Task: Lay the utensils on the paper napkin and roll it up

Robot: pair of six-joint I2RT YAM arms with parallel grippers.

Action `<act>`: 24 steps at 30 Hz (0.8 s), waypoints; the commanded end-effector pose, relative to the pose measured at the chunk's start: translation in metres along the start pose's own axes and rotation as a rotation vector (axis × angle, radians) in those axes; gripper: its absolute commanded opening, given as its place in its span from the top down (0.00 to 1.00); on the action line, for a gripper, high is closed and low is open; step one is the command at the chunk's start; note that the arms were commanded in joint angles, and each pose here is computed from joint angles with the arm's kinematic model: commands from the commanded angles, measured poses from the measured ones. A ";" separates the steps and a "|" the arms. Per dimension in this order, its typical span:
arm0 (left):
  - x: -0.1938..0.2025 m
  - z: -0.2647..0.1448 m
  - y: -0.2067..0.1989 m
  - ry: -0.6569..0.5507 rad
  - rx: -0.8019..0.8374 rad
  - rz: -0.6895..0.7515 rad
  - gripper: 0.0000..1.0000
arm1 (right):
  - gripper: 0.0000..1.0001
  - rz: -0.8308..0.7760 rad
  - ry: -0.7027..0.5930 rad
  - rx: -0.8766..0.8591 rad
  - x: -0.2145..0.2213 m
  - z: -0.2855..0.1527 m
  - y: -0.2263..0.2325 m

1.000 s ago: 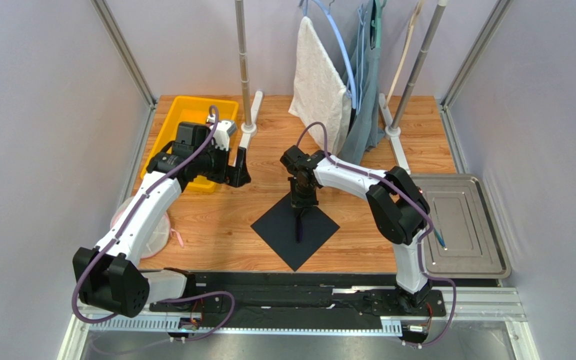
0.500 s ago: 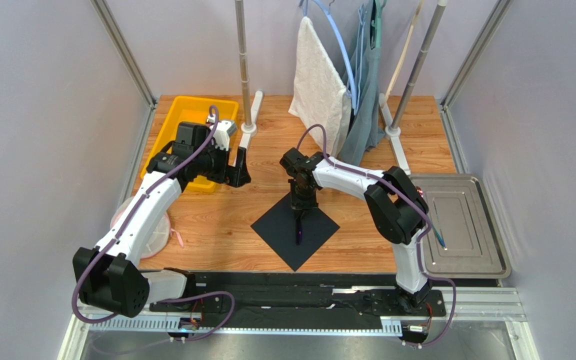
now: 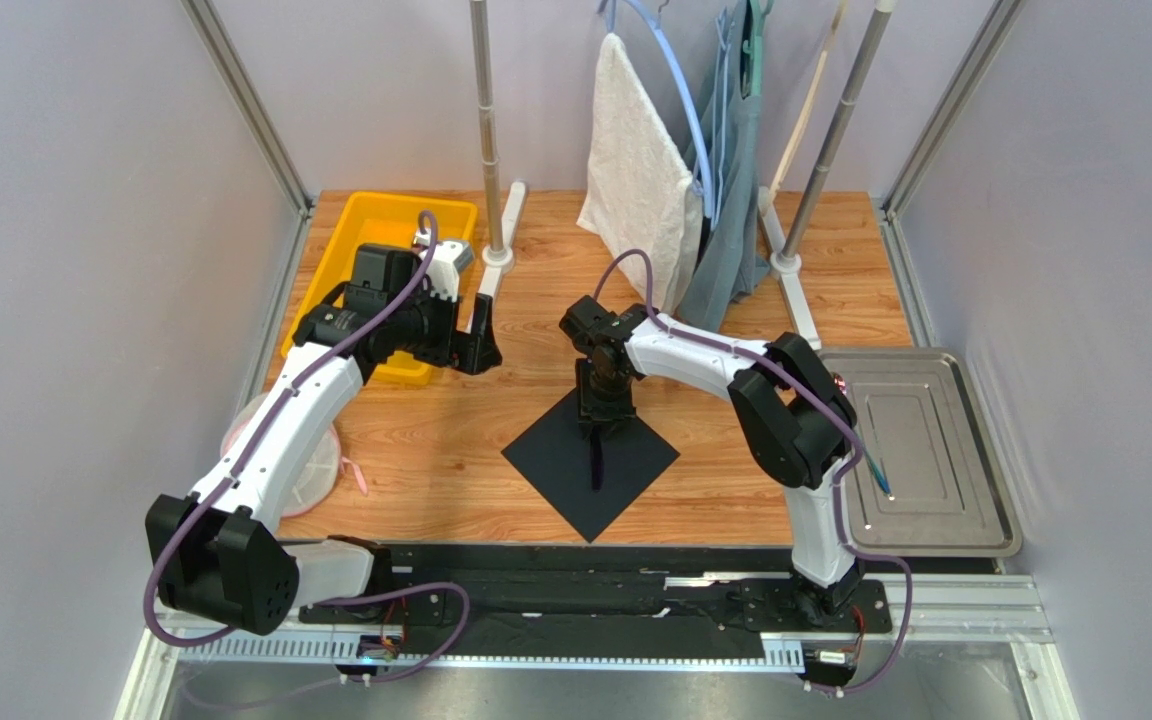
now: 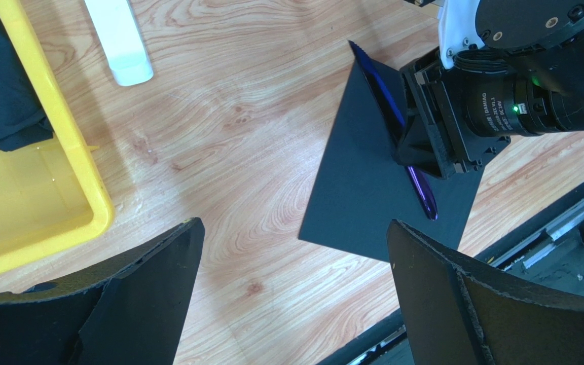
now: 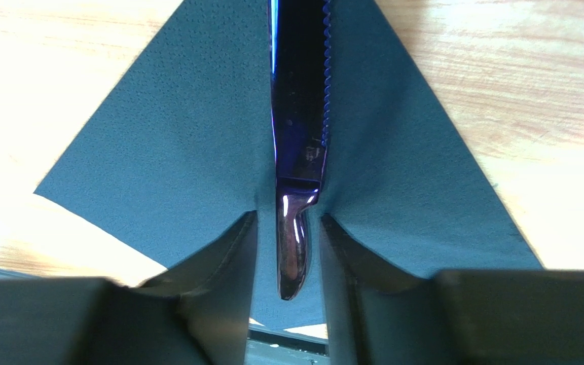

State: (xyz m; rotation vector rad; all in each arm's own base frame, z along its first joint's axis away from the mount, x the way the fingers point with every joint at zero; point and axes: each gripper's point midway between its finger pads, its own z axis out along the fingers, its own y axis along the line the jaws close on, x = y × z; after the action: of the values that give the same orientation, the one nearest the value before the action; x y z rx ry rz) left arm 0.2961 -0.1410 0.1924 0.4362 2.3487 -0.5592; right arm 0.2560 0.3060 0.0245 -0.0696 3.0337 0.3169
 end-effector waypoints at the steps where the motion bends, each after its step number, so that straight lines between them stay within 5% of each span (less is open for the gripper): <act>1: -0.014 -0.005 -0.003 -0.052 0.009 0.011 0.01 | 0.59 0.014 -0.014 -0.022 -0.004 -0.003 0.007; 9: -0.019 -0.014 -0.008 -0.079 0.019 0.036 0.01 | 0.39 -0.126 -0.107 -0.163 -0.019 -0.066 0.035; 13: -0.021 -0.023 -0.011 -0.099 0.018 0.060 0.01 | 0.37 -0.284 -0.217 -0.244 -0.013 -0.107 0.035; 20: -0.022 -0.045 -0.022 -0.163 0.047 0.140 0.01 | 0.37 -0.668 -0.401 -0.275 0.022 -0.168 -0.008; 23: -0.023 -0.055 -0.025 -0.198 0.045 0.189 0.01 | 0.36 -0.784 -0.369 -0.351 0.043 -0.174 -0.033; 24: -0.023 -0.059 -0.026 -0.207 0.041 0.198 0.01 | 0.29 -0.766 -0.342 -0.365 0.049 -0.167 -0.045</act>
State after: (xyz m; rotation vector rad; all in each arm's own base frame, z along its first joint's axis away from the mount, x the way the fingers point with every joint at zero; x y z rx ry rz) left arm 0.2765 -0.1381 0.2407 0.5196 2.1567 -0.5489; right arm 0.2116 0.2552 0.1950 -0.7898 2.3982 0.6574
